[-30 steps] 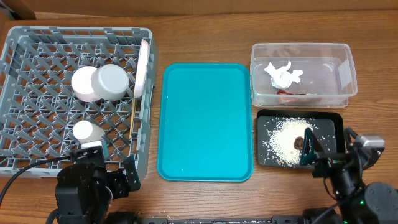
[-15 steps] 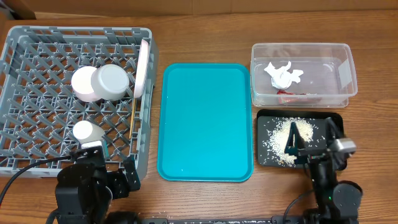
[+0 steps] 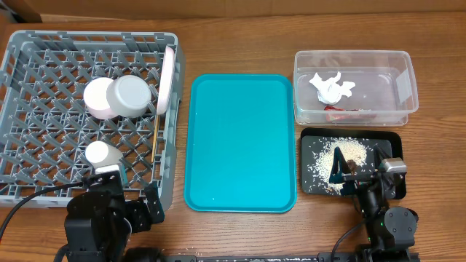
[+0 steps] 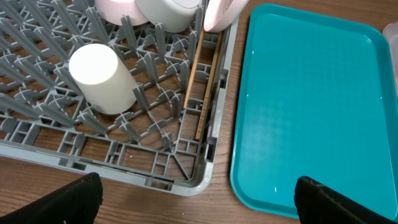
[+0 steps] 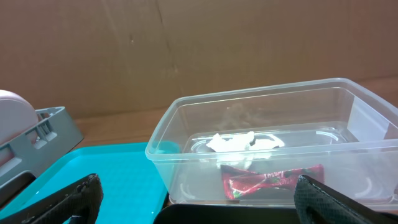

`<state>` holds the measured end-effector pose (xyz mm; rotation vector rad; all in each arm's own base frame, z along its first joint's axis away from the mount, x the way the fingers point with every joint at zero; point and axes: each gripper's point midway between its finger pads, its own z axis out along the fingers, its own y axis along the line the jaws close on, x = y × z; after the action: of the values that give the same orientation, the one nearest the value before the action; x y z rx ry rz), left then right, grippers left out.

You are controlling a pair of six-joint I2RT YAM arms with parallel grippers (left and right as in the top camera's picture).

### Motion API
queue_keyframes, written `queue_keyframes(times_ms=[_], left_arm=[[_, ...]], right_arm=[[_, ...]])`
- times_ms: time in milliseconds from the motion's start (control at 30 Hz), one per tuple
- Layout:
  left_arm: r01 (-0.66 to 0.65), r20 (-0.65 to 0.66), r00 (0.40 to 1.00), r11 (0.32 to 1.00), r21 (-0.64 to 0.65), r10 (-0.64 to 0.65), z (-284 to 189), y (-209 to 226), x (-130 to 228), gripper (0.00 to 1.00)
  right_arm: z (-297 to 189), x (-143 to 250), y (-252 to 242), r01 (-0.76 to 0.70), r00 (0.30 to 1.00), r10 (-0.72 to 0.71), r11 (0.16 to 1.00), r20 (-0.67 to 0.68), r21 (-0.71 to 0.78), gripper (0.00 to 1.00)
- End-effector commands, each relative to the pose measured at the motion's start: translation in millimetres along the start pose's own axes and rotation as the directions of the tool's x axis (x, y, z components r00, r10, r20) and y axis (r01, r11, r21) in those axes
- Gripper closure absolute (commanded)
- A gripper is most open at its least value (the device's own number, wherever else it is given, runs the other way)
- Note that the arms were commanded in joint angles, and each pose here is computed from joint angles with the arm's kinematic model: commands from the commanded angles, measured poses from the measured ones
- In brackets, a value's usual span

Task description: Sort waste into correct bins and load items into the dishwasher

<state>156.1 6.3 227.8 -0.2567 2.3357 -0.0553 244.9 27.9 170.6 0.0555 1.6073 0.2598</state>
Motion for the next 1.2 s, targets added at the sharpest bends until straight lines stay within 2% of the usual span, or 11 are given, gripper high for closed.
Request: queue_keyframes(times_ms=[0,467,567,700,967,1167], left_arm=[[0.005,0.007,1.000,1.000,-0.003,-0.005,-1,1,0,0.00],[-0.002,0.006,1.000,1.000,-0.011,0.002,-1,2,1,0.00],[-0.001,0.056,0.998,0.999,-0.035,0.003,2,8,0,0.00],[0.013,0.210,0.978,1.000,-0.002,-0.012,21,6,-5,0.00],[-0.055,0.469,0.882,0.979,0.198,-0.045,75,-22,-5,0.00],[-0.118,0.663,0.745,0.965,0.233,-0.069,89,-30,-26,0.00]], right_arm=[[0,1,0,0.003,1.000,-0.003,1.000,0.005,0.001,0.00],[0,1,0,0.003,1.000,-0.003,1.000,0.005,0.001,0.00],[0,1,0,0.003,1.000,-0.003,1.000,0.005,0.001,0.00],[0,1,0,0.003,1.000,-0.003,1.000,0.005,0.001,0.00],[0,1,0,0.003,1.000,-0.003,1.000,0.005,0.001,0.00],[0,1,0,0.003,1.000,-0.003,1.000,0.005,0.001,0.00]])
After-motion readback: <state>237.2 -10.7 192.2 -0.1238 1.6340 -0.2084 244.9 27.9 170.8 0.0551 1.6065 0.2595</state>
